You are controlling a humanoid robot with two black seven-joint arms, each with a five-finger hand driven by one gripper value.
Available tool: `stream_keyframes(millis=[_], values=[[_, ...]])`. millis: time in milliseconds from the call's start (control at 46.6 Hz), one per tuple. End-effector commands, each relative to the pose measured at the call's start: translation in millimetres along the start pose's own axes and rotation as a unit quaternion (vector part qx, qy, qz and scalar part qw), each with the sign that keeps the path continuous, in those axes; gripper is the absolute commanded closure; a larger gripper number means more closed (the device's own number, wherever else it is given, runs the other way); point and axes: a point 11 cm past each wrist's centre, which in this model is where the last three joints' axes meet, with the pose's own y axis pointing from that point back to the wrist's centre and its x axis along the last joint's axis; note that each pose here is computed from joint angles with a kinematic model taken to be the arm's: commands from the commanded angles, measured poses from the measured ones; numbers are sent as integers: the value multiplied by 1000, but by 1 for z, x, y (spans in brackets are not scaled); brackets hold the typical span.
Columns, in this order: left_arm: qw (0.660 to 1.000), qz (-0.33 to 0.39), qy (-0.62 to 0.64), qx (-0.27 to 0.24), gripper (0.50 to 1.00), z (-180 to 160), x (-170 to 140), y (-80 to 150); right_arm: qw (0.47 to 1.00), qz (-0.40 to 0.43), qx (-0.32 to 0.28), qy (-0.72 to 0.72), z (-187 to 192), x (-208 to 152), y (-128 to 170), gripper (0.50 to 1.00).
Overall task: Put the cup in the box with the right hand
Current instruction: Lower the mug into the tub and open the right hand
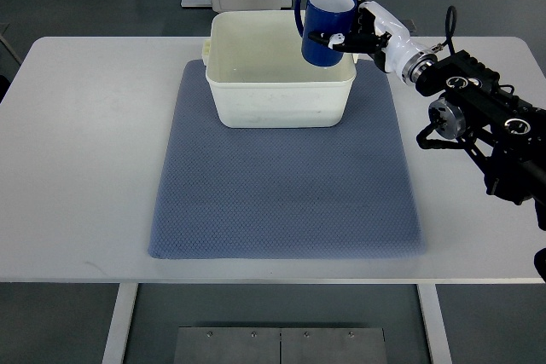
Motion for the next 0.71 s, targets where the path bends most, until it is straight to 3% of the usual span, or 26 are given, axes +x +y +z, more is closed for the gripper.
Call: stream_keyframes(millis=[0,236,622,686], values=[[1000,0,0,0,500,0,0,0,1000,0,1,-3,0,-6,-2,1000],[1000,0,0,0,500,0,0,0,1000,1,0,-10,4,-25,-8,1000],[1000,0,0,0,500,0,0,0,1000,1,8,-12,0,-26,-9,1000],[1000,0,0,0,500,0,0,0,1000,0,10,-13,0,-26,-9,767]])
